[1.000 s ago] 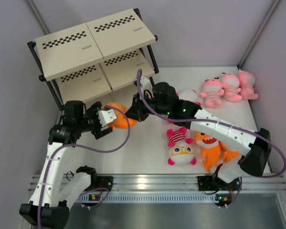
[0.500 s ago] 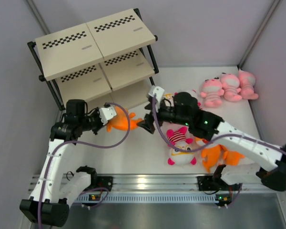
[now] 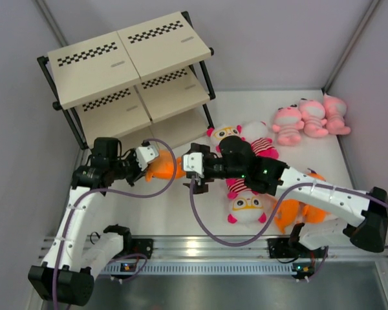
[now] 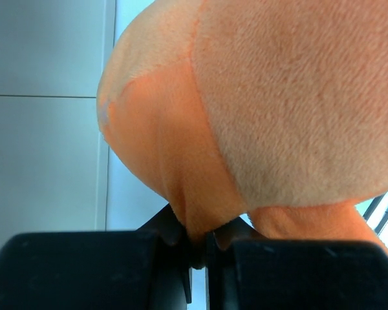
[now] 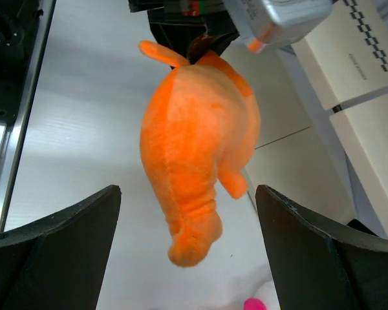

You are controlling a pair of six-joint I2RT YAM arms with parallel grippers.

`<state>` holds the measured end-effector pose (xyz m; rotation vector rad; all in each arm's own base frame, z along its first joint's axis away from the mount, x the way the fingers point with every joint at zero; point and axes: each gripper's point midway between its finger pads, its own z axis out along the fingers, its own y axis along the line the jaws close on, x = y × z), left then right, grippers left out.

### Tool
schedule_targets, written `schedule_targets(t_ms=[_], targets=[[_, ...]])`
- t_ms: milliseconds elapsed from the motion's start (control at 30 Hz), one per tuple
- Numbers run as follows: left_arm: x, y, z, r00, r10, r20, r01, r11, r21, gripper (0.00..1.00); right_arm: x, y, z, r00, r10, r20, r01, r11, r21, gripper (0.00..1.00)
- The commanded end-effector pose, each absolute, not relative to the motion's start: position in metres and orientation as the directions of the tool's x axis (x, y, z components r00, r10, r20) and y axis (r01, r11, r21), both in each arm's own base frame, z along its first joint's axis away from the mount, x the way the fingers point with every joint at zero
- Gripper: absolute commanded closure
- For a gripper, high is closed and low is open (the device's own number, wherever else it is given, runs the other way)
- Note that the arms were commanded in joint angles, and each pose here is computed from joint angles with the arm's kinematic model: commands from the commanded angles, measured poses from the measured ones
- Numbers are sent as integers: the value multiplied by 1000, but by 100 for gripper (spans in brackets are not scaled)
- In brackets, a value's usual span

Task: Place and organize the stuffed toys onto the shelf

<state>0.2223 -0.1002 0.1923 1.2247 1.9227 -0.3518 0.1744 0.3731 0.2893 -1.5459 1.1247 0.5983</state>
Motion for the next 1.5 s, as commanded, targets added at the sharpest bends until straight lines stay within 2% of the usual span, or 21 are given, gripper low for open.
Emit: schedule_targets(t_ms=[0,133,233,267,333,367,400,433,467,500,533,633,700,733,800,933,1033,1100,1233,1267,1467], targets=[[221,-108,195,-176,606,-776,866,470,170,100,172,390,314,505,-274,-819,-847,26,-531,14],[223,-108,194,-187,607,-773,866,473,162,100,177,408,307,468,-276,-839,-870,24,-493,16],[225,-107,194,-195,608,-770,863,479,160,100,185,418,300,403,-290,-868,-897,65,-437,27],[225,-107,193,-197,609,-768,862,481,160,100,186,420,297,353,-293,-889,-915,91,-393,40],[226,-106,193,-205,611,-765,859,487,159,100,196,422,295,283,-314,-906,-925,160,-345,58],[228,-104,194,-211,612,-762,853,495,162,100,198,422,294,218,-314,-924,-936,200,-288,90],[229,-103,195,-223,609,-761,846,509,160,100,200,422,292,184,-321,-929,-940,220,-262,100],[231,-102,196,-237,606,-759,839,522,155,92,199,421,292,156,-322,-934,-943,232,-238,100],[235,-98,202,-246,607,-756,820,546,172,80,197,421,292,108,-307,-946,-950,249,-190,100],[236,-96,206,-281,587,-760,796,584,157,46,197,417,292,78,-296,-952,-951,266,-160,100],[237,-93,212,-294,574,-764,774,612,162,36,198,415,294,50,-280,-959,-949,286,-133,100],[240,-78,237,-331,529,-782,672,713,199,16,211,401,305,-145,-188,-971,-922,383,64,100],[237,-65,259,-319,513,-797,594,763,253,9,232,381,317,-327,-47,-944,-851,449,272,100],[236,-60,266,-317,512,-799,571,775,271,1,232,376,322,-388,1,-922,-843,405,355,100],[229,-47,268,-353,522,-777,529,796,294,1,254,352,346,-464,190,-865,-774,388,501,100],[213,-31,262,-403,537,-741,485,812,325,1,272,334,367,-450,293,-844,-720,440,537,100],[202,-23,246,-445,548,-708,475,815,332,1,280,337,385,-456,406,-792,-696,393,602,100],[196,-20,234,-466,554,-690,478,814,330,2,287,341,393,-495,489,-718,-660,326,677,100],[186,-18,223,-467,551,-692,472,816,332,1,319,342,418,-466,670,-578,-600,242,763,100],[184,-18,220,-471,548,-691,471,819,328,1,326,344,418,-490,698,-522,-565,201,800,100],[177,-18,215,-466,528,-710,459,830,316,1,383,373,395,-492,793,-360,-413,152,898,100]])
